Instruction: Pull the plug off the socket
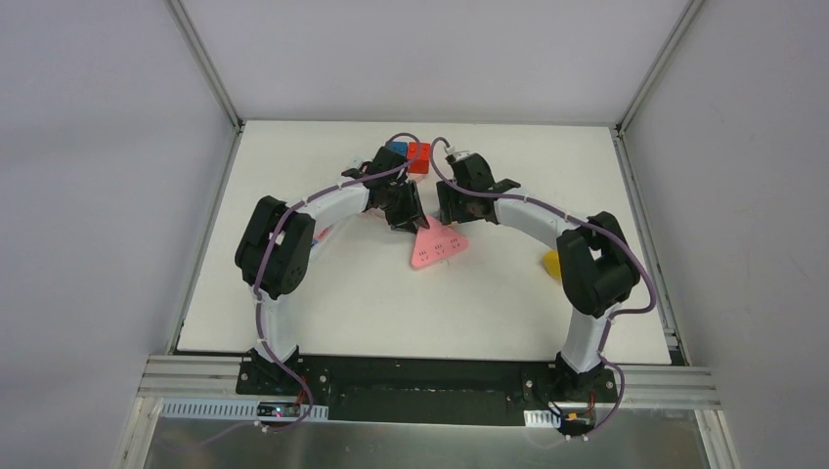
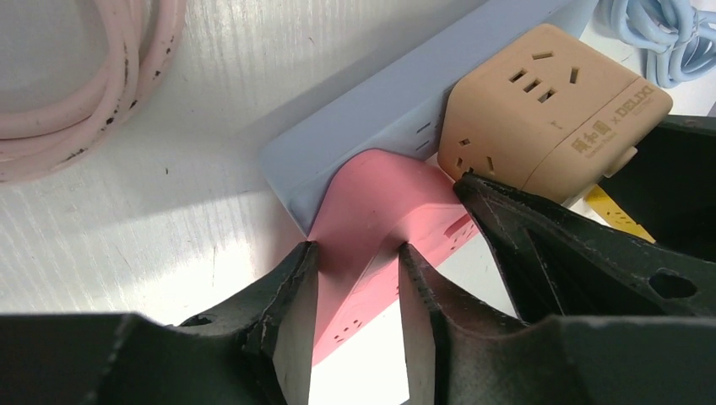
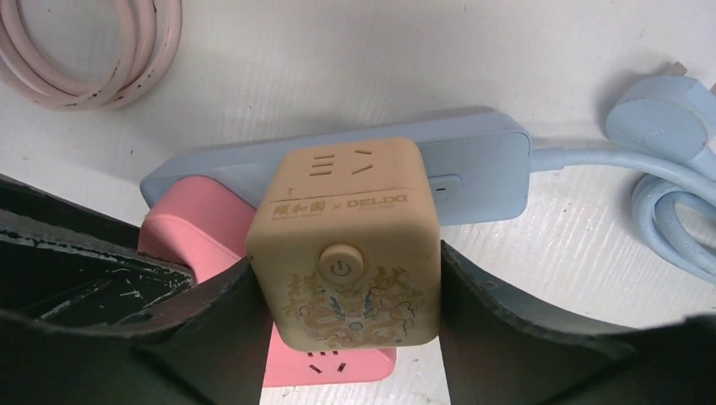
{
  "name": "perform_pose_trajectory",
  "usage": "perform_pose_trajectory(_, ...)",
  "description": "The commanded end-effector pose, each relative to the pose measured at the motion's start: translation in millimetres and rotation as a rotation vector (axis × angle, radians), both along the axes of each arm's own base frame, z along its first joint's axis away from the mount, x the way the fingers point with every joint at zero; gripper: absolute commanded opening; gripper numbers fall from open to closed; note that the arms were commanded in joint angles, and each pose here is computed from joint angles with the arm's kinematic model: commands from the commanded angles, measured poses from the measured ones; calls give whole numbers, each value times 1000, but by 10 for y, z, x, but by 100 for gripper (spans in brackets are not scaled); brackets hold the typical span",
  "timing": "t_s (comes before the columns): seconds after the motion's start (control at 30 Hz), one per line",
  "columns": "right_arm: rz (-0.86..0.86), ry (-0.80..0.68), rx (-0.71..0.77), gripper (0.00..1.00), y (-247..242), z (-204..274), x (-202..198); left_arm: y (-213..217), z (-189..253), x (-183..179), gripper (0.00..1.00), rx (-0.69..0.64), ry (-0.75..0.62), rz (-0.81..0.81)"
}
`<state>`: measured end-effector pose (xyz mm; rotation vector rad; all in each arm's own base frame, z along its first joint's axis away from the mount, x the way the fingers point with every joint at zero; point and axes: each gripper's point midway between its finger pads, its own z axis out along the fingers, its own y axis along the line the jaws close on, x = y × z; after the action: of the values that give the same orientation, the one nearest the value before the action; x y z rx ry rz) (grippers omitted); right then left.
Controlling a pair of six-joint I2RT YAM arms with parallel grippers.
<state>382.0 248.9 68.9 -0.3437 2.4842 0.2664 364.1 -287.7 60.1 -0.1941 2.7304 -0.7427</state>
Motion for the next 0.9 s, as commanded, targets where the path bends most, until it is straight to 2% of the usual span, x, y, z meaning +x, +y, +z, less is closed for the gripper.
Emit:
perform_pose_trajectory(0.0, 27, -128, 65, 37, 84, 378, 84, 369, -412, -198, 32, 172, 100, 44)
perform_pose_trajectory(0.1, 50, -152, 95, 27, 125, 505, 60, 425, -438, -218, 32, 201, 107, 43)
perform_pose_trajectory(0.2, 63, -133, 134, 17, 183, 582, 0, 436, -429, -203, 35, 207, 100, 30)
perform_pose_trajectory(0.37, 188, -77, 266, 12, 405, 706, -232, 211, -367, -127, 51, 74, 75, -47)
perform_pose_trajectory(0.47, 221, -57, 296, 8, 467, 772, -287, 161, -326, -94, 53, 51, 64, -69)
perform_pose_trajectory(0.53, 225, -40, 321, 5, 509, 811, -324, 193, -351, -110, 52, 66, 70, -64)
perform_pose_trajectory(0.63, 233, -37, 337, 0, 588, 870, -406, 259, -436, -191, 44, 91, 89, -66)
perform_pose_trajectory(0.87, 256, -65, 352, 0, 633, 1009, -470, 487, -598, -412, 33, 174, 114, -69)
